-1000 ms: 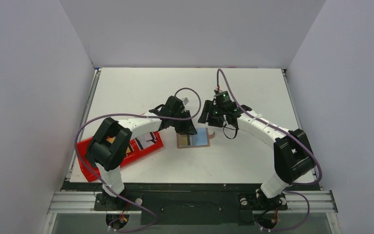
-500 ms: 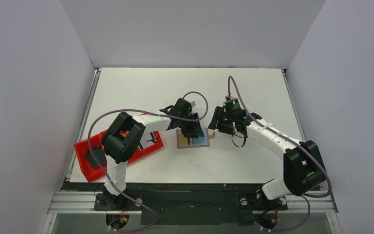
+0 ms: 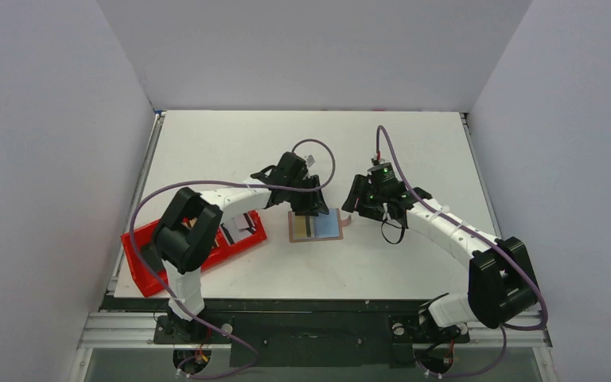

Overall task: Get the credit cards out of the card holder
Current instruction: Remove the credit card from the card holder.

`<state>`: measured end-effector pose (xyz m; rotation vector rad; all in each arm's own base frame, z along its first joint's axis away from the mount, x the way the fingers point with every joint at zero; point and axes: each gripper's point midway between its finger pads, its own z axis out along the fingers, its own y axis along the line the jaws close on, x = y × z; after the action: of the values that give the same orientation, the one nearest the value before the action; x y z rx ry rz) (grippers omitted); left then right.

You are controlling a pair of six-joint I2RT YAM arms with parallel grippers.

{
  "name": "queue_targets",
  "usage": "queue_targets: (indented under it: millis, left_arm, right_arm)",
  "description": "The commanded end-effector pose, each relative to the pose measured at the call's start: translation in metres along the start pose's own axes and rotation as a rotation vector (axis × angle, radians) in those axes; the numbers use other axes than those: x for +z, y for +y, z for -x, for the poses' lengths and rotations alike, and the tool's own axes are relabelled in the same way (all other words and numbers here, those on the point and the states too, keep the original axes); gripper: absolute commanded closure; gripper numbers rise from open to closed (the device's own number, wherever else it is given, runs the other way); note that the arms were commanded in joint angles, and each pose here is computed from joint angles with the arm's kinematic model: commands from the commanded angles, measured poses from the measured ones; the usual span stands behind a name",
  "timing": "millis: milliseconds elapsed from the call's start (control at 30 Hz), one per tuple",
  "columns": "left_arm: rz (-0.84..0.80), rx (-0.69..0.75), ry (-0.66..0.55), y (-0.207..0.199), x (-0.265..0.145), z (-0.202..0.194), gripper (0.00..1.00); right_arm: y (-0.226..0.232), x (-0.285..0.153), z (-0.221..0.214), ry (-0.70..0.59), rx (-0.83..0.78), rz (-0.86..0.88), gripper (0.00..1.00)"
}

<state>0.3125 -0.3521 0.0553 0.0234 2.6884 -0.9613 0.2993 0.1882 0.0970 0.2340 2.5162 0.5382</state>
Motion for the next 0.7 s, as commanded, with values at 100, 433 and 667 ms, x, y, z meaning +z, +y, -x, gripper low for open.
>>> queue_targets:
  millis: [100,433,667]
  left_arm:
    - [0.02,0.024,-0.159,0.012,-0.069,0.032,0.6]
    - [0.091,-0.009,-0.147,0.058,-0.083,0.028,0.6]
    - [0.125,-0.027,-0.13,0.072,-0.072,0.025,0.69]
  right_arm:
    - [0.032,0.0,0.016,-0.043,-0.016,0.063,0.47]
    - [0.069,0.022,0.007,0.015,-0.058,0.131,0.5]
    - [0.083,0.043,-0.004,0.068,-0.068,0.153,0.53]
